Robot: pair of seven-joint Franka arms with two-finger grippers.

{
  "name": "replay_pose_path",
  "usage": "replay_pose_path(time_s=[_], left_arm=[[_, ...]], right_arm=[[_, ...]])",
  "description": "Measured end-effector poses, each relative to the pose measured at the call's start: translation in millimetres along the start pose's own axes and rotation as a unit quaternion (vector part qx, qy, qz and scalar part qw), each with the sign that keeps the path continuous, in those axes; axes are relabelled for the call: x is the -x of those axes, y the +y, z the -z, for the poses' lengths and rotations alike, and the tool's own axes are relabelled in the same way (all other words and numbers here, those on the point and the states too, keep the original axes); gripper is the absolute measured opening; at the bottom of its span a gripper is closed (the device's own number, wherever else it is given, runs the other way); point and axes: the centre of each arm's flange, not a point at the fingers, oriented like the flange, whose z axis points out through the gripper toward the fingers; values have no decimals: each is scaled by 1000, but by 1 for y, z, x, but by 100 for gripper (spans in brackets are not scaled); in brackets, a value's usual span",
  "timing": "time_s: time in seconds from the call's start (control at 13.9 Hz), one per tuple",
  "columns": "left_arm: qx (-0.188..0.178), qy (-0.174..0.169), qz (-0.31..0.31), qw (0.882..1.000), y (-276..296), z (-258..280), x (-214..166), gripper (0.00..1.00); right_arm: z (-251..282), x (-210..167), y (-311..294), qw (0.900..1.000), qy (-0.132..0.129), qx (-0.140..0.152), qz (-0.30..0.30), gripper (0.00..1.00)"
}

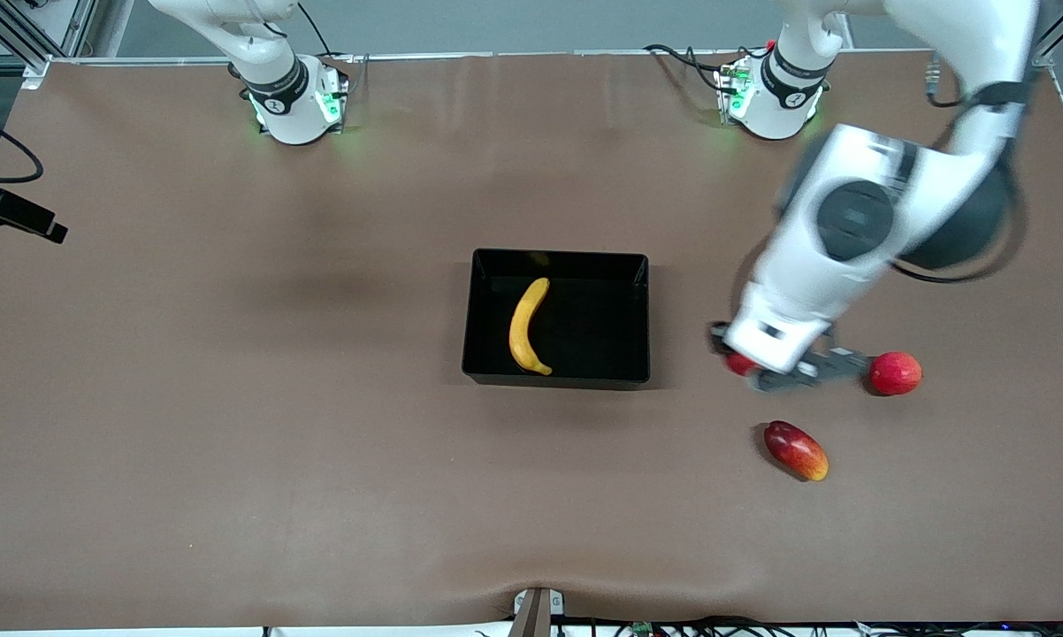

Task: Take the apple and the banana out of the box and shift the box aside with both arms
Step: 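Carry the apple out and set it beside the plum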

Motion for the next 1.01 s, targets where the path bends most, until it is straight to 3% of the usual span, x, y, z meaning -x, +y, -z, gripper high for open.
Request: replay_pose_path(time_s=[0.43,0.72,1.01], left_arm=[[-6,-74,16,997,-120,-108,-50,70],[-11,-88,26,996,-148,-180,-61,70],[2,-83,40,996,-166,-218,-68,70]], right_arm=[[0,0,0,1000,0,0,0,100],[0,0,0,1000,0,0,0,100],[0,0,0,1000,1,0,0,100]])
